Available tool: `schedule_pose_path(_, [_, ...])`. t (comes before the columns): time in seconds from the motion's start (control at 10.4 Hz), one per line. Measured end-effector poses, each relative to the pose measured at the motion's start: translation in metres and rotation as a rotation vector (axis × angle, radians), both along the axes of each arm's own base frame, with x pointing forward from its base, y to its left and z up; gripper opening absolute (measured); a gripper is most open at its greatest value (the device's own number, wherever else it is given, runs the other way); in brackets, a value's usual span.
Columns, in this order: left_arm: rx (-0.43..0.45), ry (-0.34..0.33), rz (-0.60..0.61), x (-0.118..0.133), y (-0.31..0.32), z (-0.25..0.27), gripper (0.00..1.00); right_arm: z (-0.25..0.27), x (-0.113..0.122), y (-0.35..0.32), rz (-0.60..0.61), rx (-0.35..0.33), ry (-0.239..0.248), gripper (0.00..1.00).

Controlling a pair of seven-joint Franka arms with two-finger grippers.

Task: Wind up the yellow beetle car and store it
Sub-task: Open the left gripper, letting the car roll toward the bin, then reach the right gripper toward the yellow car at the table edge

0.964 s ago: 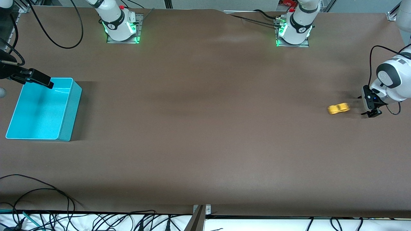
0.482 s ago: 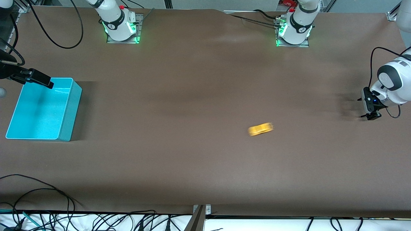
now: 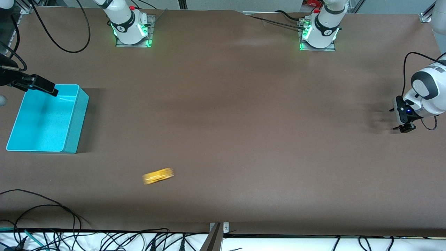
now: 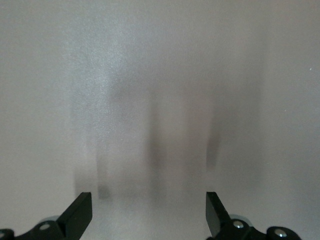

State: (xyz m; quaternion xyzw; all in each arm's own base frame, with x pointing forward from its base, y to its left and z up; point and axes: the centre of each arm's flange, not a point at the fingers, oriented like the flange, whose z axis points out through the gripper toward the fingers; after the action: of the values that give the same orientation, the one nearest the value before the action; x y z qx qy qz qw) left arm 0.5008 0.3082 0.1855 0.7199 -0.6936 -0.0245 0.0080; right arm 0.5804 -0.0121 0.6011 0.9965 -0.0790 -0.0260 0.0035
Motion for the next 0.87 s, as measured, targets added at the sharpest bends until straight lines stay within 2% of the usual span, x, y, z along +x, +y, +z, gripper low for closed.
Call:
schedule_pose_path(0.48, [-0.002, 0.0, -0.005, 0.002, -0.003, 0.003, 1.0, 0.0, 0.0, 0.0, 0.0, 0.0, 0.0, 1.0])
schedule_pose_path(0.87, [-0.011, -0.004, -0.053, 0.016, -0.029, 0.002, 1.0, 0.0, 0.0, 0.0, 0.0, 0.0, 0.0, 1.0])
